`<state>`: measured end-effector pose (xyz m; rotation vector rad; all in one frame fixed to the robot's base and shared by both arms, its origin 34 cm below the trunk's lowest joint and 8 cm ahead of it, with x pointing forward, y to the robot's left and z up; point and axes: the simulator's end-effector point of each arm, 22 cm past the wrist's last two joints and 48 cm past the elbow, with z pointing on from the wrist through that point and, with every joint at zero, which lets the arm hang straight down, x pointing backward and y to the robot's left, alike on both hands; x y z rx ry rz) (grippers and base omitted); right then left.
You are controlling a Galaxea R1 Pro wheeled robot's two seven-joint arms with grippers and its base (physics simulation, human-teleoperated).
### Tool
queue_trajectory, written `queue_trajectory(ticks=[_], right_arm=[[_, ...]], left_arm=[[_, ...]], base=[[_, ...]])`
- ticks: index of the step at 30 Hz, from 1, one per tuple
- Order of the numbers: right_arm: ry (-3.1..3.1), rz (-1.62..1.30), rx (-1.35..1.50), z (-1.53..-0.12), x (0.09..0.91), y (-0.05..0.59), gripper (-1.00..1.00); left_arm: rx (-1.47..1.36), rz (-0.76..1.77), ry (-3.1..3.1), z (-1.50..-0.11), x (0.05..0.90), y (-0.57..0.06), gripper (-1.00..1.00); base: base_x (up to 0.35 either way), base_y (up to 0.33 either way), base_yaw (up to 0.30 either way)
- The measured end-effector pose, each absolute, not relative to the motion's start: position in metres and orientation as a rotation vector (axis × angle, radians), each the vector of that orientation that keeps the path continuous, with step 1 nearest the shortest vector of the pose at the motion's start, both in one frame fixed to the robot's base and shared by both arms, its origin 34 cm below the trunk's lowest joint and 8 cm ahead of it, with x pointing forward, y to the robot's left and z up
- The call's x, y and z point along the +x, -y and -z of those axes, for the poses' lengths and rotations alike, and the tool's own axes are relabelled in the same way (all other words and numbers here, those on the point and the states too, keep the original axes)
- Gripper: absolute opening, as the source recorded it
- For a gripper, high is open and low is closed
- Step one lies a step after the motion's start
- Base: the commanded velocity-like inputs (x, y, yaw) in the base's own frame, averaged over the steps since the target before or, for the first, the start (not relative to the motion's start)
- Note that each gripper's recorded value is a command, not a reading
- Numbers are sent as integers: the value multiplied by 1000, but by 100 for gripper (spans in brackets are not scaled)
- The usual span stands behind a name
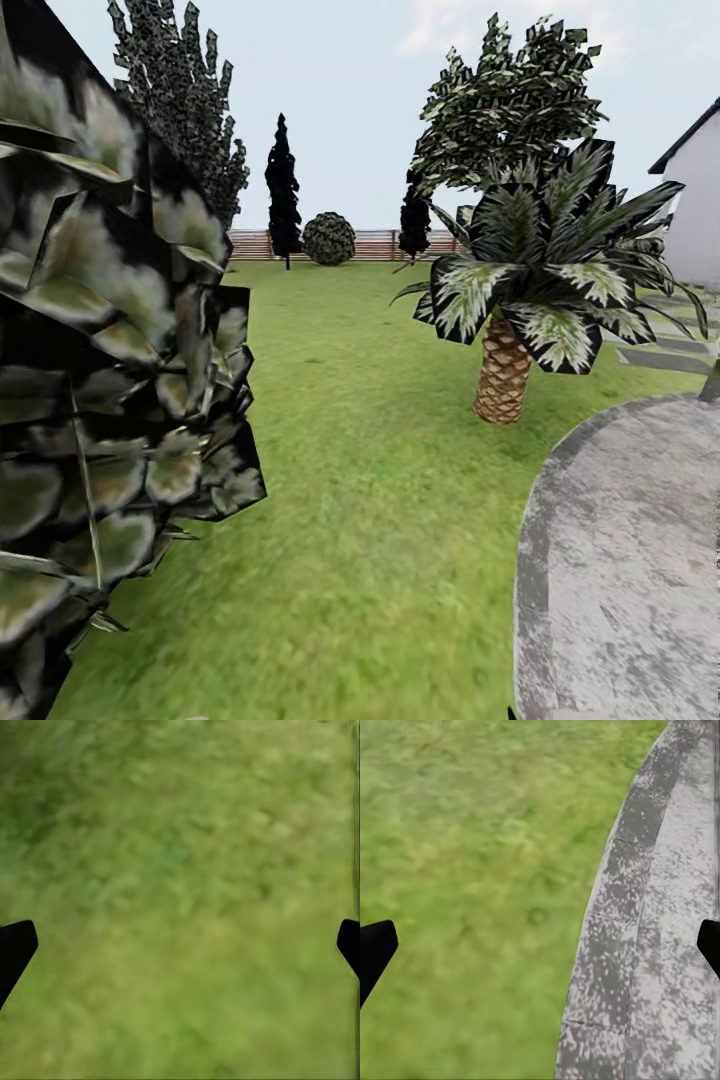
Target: In the garden, pick up the pesticide atomizer on the floor and spray pesticide onto both trees until each tree trunk is fully covered.
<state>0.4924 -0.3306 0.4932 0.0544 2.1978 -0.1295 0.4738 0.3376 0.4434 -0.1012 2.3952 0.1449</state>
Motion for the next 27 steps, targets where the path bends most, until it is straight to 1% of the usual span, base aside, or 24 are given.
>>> queue_trajectory(ticks=[4, 9, 15, 18, 22, 27], right_arm=[[-2198, 129, 54, -493, 492, 331, 100], [-2198, 129, 54, -493, 492, 331, 100], [-2197, 129, 54, -493, 493, 331, 100], [-2196, 131, 56, -494, 493, 331, 100], [-2194, 131, 56, -495, 494, 331, 100], [-2197, 129, 49, -494, 493, 331, 100]], left_arm=[[-103, -145, -2396, -443, 474, -338, 100], [-103, -145, -2396, -443, 474, -338, 100], [-103, -145, -2396, -443, 473, -338, 100], [-103, -145, -2396, -443, 473, -338, 100], [-103, -145, -2396, -443, 473, -338, 100], [-103, -145, -2396, -443, 474, -338, 100]], base=[[119, 0, -253], [9, 0, -115], [0, 0, -244], [40, 0, -151], [181, 0, -40], [309, 0, -6]])
